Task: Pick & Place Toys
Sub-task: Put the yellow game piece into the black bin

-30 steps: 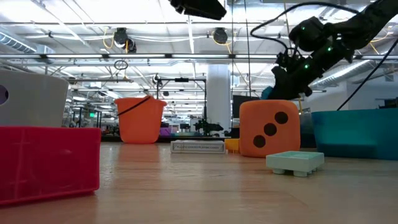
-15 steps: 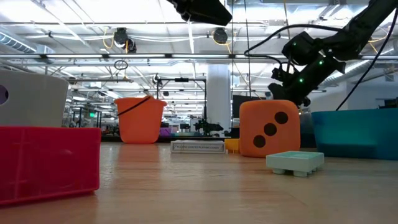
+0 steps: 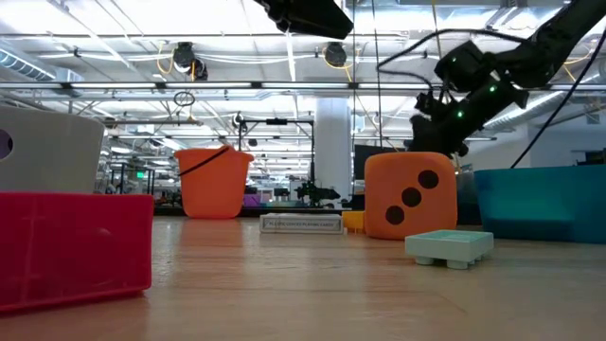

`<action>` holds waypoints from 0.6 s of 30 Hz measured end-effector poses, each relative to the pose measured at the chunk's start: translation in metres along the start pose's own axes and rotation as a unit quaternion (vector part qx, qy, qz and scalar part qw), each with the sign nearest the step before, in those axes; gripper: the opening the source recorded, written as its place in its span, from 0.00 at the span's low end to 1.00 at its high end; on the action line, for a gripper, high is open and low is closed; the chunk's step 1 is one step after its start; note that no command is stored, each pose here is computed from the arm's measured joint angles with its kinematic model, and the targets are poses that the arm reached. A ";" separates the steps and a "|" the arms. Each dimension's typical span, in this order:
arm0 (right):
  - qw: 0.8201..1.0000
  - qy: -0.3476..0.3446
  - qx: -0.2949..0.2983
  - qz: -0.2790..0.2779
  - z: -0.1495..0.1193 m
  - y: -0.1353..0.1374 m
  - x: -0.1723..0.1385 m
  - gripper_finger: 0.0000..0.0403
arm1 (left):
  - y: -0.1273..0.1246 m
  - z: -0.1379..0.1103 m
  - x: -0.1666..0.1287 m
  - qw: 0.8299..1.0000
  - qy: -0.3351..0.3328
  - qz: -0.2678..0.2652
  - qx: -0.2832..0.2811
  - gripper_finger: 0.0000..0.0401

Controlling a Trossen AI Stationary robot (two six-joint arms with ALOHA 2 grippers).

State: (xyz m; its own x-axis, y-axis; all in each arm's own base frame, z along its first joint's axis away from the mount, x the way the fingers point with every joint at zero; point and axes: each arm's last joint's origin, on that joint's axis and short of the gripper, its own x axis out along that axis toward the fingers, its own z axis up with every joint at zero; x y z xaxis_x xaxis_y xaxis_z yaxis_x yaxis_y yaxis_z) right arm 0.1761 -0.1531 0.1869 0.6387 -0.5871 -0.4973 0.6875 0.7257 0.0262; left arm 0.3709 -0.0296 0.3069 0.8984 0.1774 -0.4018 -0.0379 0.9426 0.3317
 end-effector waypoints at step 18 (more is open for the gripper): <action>0.898 -0.038 0.007 0.438 0.015 0.088 -0.047 0.54 | -0.032 -0.001 -0.006 0.996 0.018 -0.085 -0.021 0.47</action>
State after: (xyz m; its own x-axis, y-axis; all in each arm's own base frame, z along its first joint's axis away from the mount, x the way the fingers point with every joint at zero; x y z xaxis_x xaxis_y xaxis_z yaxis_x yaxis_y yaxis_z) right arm 0.2116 -0.0675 0.2259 0.9579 0.1843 -0.2203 -0.0865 0.9165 0.3907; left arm 0.3665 -0.0608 0.2973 0.8774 0.0235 -0.4791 0.0947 0.9707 0.2210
